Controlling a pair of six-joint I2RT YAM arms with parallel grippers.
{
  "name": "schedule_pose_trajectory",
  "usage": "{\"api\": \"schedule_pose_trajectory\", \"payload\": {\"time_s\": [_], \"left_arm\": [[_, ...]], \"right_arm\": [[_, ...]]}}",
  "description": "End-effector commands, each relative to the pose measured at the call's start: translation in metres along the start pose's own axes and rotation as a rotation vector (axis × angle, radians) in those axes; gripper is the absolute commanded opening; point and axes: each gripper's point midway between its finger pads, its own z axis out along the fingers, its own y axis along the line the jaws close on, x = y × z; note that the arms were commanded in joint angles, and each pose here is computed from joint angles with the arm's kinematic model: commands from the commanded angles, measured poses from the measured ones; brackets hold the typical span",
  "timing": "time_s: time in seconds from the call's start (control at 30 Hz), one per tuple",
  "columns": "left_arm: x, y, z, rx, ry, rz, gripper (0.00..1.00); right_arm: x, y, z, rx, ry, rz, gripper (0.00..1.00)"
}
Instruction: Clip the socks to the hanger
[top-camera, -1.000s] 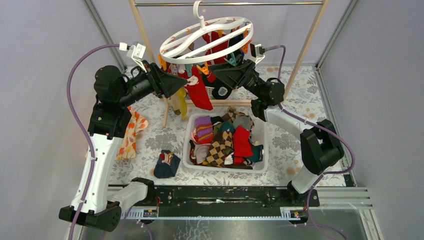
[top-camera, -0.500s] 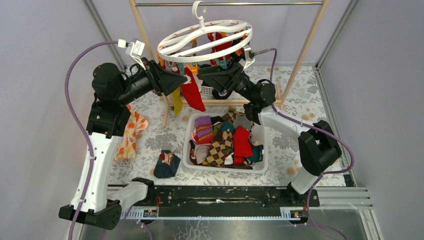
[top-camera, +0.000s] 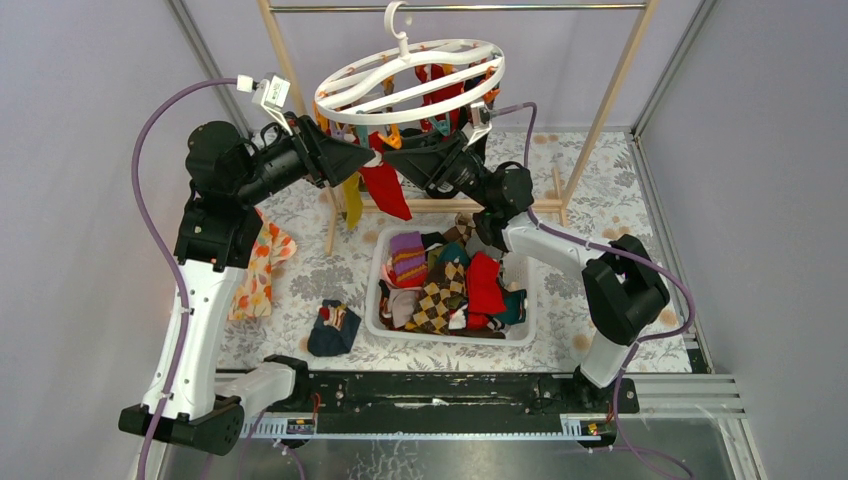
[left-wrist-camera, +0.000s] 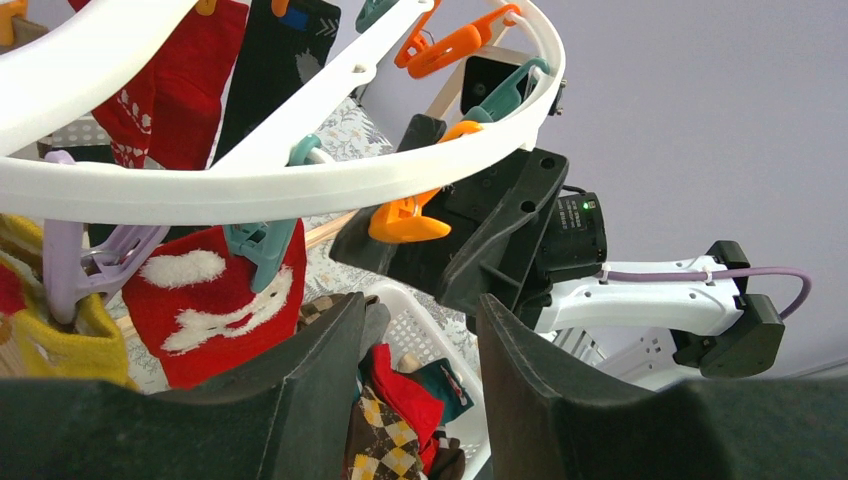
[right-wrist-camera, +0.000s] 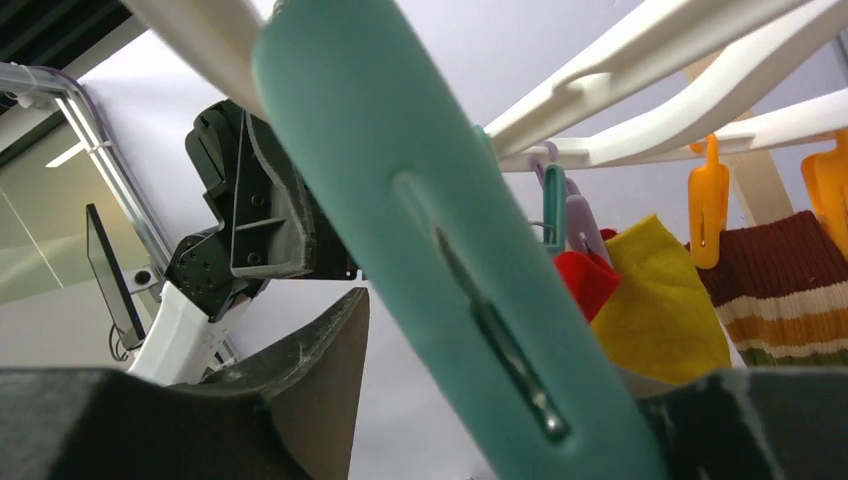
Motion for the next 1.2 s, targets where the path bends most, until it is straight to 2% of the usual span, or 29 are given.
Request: {"api": "schedule_pose_trajectory", "payload": {"time_s": [0.0, 0.13, 0.17, 0.27, 0.33, 0.43, 0.7, 0.8, 0.97, 1.07, 1.17], "left_arm": [[-0.015, -0.015, -0.006, 0.020, -0.038, 0.042, 0.51], [-0.014, -0.013, -0.006, 0.017, -0.036, 0.039, 0.51], [-0.014, -0.014, -0.006, 0.017, -0.038, 0.040, 0.51], [-0.015, -0.015, -0.007, 0.018, -0.040, 0.043, 0.50], [-0.016, -0.015, -0.007, 0.019, -0.041, 0.044, 0.50], [-0.016, -0.015, -0.007, 0.017, -0.044, 0.049, 0.50], [-0.018, -0.014, -0.007, 0.008, -0.046, 0.057, 0.50], [-0.019, -0.015, -0.007, 0.007, -0.048, 0.052, 0.50], [-0.020, -0.015, -0.007, 0.008, -0.049, 0.053, 0.49], [-0.021, -0.016, -0.007, 0.008, -0.051, 0.054, 0.49], [-0.021, -0.015, -0.007, 0.006, -0.052, 0.052, 0.49]], "right_arm": [[-0.026, 0.039, 0.005, -0.106, -0.096, -0.097, 0.48], [-0.033, 0.050, 0.001, -0.110, -0.112, -0.122, 0.39], [-0.034, 0.052, 0.001, -0.112, -0.108, -0.124, 0.40], [-0.035, 0.053, -0.001, -0.112, -0.102, -0.115, 0.57], [-0.038, 0.053, -0.004, -0.124, -0.115, -0.094, 0.64], [-0.044, 0.054, -0.009, -0.158, -0.143, -0.066, 0.65], [-0.044, 0.057, -0.008, -0.178, -0.121, -0.052, 0.35], [-0.042, 0.056, -0.008, -0.161, -0.107, -0.052, 0.33], [-0.042, 0.057, -0.013, -0.131, -0.103, -0.069, 0.39], [-0.042, 0.056, -0.015, -0.113, -0.103, -0.078, 0.32], [-0.043, 0.056, -0.014, -0.098, -0.099, -0.086, 0.19]]}}
